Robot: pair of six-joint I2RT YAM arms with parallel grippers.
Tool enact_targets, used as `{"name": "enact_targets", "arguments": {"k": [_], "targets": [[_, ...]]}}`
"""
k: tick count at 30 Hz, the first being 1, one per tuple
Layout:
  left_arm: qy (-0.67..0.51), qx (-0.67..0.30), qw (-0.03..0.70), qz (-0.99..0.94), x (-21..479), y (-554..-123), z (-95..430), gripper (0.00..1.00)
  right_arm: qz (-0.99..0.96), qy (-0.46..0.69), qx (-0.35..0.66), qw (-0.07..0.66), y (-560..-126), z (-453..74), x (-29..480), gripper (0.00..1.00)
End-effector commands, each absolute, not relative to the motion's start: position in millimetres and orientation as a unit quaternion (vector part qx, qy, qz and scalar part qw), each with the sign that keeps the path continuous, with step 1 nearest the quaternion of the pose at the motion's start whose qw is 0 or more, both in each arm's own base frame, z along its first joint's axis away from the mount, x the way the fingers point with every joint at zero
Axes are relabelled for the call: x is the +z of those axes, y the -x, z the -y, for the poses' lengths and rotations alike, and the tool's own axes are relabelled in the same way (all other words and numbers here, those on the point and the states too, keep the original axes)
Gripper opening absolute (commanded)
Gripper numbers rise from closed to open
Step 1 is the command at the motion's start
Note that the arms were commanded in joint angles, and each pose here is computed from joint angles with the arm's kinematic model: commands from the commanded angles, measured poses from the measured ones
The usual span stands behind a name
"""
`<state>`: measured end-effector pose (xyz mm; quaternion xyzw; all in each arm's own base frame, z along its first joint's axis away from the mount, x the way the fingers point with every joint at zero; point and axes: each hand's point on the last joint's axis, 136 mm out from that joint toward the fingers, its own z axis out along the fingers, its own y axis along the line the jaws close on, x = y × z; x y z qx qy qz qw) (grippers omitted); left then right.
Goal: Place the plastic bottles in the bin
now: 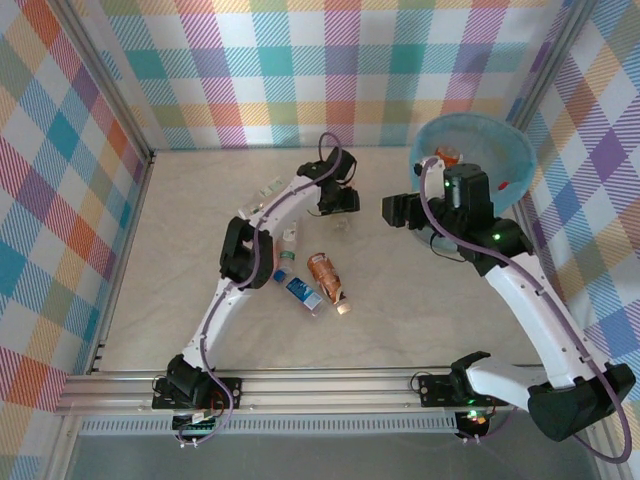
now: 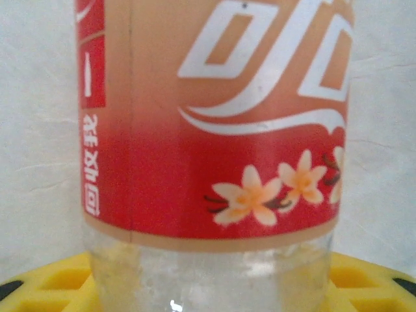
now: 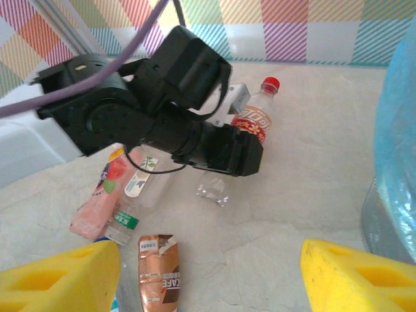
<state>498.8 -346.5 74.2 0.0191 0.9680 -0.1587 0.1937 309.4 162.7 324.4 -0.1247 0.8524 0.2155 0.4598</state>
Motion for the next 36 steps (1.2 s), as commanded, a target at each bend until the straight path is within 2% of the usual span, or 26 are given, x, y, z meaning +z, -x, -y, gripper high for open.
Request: {"name": "enact_targets", "arguments": {"k": [1,7,13,18,23,30,36], "targets": [[-0.075,-0.196,0.324,-0.923,206.2,-490.6,352.6,0.56,-0.833,0.123,0.206,0.498,-299.9,-153.0,358.0,0.74],[-0.144,-0.247,0.451,-0.845,300.7,-432.8,351.0,0.54,-0.808,0.119,0.235,0.527,-284.8,-151.6,387.7,0.72],[-0.274,-0.284,0.537,-0.746,352.7,-344.9,360.0,0.55,-0.748,0.145,0.320,0.563,-260.1,-167.8,435.6,0.72],[-0.330,-0.333,0.547,-0.694,370.5,-287.7,361.4,0.54,-0.700,0.190,0.399,0.561,-237.9,-189.1,471.5,0.74],[-0.386,-0.352,0.555,-0.647,379.0,-241.7,364.1,0.53,-0.680,0.202,0.431,0.558,-230.0,-196.3,494.1,0.76],[-0.410,-0.361,0.560,-0.622,386.2,-214.9,363.3,0.53,-0.687,0.182,0.440,0.549,-235.9,-196.7,502.7,0.73],[-0.416,-0.369,0.561,-0.613,389.7,-205.1,361.1,0.52,-0.684,0.182,0.450,0.544,-236.3,-199.8,505.7,0.64]]}}
